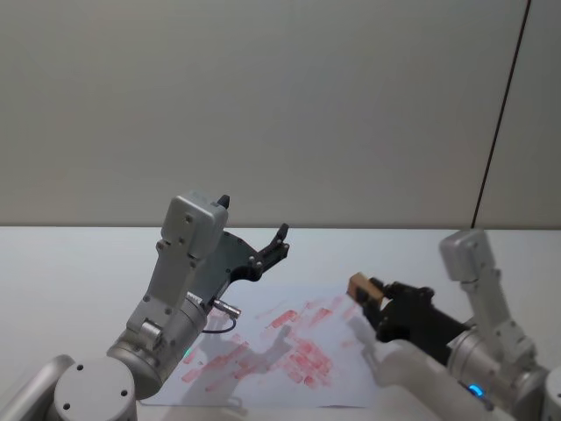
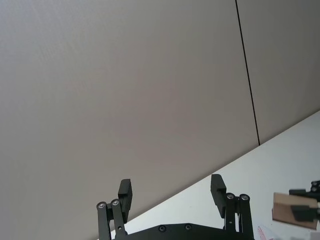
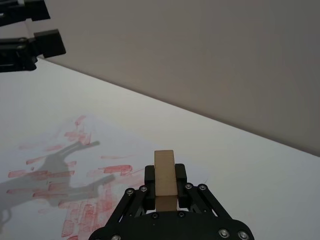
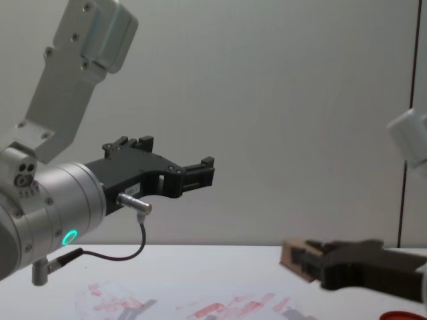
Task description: Use the one hand to pick up the stamp and affix it onto the A4 paper.
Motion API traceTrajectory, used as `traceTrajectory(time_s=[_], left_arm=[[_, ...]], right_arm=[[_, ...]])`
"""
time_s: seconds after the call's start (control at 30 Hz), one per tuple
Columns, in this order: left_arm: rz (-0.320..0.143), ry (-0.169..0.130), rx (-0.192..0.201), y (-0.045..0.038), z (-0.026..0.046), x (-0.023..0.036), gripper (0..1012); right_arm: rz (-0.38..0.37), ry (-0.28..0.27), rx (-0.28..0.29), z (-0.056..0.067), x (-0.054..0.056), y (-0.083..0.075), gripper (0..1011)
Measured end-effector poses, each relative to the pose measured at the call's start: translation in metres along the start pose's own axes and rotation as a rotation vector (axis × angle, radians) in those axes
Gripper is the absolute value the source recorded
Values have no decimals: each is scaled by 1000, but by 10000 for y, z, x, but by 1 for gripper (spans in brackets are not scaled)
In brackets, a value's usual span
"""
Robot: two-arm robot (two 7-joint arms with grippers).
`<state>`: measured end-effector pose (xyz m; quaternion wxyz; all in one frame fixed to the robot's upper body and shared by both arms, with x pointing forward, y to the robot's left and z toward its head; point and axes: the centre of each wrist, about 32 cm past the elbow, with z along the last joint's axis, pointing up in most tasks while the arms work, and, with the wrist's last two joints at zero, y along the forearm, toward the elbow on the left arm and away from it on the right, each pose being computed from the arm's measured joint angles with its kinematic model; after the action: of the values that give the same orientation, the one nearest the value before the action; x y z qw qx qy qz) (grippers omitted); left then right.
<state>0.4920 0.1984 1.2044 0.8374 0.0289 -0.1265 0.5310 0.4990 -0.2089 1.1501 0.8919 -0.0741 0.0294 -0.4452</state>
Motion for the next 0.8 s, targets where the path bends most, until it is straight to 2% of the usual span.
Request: traceTrajectory(time_s=[0.13, 0.37, 0.53, 0.8], left_arm=[[0, 0, 0, 0, 0, 0, 1002], [0, 0, 0, 0, 0, 0, 1003], [0, 0, 0, 0, 0, 0, 1003], [0, 0, 0, 0, 0, 0, 1002]], right_arm=[[-29, -5, 18, 50, 72, -88, 219], [-72, -16, 19, 69, 166, -219, 219], [-104, -23, 3, 39, 239, -349, 220], [-129, -30, -28, -34, 288, -483, 220]])
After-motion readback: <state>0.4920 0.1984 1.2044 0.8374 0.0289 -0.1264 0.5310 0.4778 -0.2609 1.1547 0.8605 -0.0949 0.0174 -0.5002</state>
